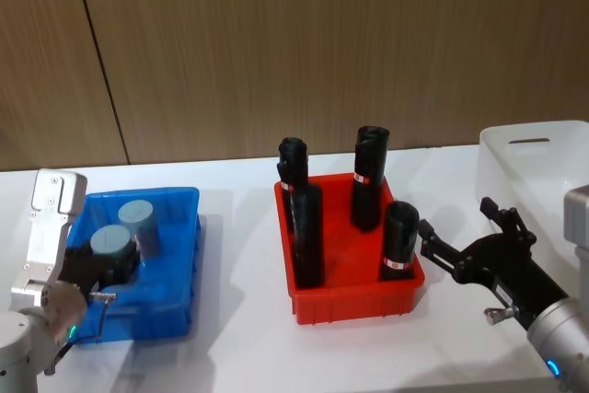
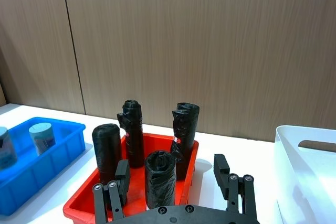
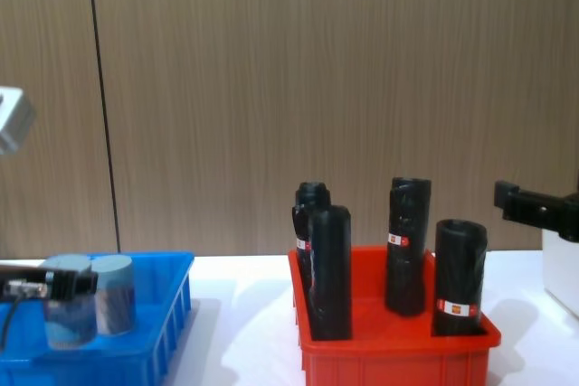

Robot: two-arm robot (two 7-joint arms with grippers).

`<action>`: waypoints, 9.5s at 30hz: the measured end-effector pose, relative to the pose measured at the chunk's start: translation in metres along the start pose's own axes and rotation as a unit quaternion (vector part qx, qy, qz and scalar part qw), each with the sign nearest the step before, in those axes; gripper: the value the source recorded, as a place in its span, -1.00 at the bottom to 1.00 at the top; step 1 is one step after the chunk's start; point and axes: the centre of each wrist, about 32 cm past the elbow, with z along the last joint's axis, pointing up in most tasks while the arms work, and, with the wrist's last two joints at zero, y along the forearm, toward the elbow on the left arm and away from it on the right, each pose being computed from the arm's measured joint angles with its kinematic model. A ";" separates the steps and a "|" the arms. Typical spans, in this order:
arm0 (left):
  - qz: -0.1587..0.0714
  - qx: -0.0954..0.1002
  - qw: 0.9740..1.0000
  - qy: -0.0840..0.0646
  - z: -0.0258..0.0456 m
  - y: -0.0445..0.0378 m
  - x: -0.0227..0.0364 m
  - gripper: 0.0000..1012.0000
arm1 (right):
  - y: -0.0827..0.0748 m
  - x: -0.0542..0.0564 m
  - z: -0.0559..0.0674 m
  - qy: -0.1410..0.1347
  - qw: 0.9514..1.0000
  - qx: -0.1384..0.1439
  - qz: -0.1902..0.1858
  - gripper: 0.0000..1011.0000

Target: Pick the cotton swabs from the blue box and place them into the white box.

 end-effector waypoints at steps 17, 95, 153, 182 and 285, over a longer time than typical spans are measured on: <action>-0.088 -0.075 0.993 -0.035 0.0237 0.0190 0.0013 0.29 | 0.000 0.000 0.000 0.000 1.000 0.000 0.000 0.98; -0.474 -0.104 0.869 -0.100 0.0744 0.0064 0.0102 0.29 | 0.000 0.002 0.000 -0.005 1.000 0.000 0.007 0.98; -0.474 -0.106 0.868 -0.101 0.0761 0.0049 0.0107 0.29 | 0.068 0.032 0.047 -0.065 0.948 -0.102 0.294 0.98; -0.474 -0.106 0.868 -0.101 0.0761 0.0049 0.0107 0.29 | 0.094 0.017 0.051 -0.059 0.934 -0.102 0.339 0.98; -0.474 -0.106 0.868 -0.101 0.0761 0.0049 0.0107 0.98 | 0.101 0.054 0.044 -0.024 0.960 -0.072 0.270 0.26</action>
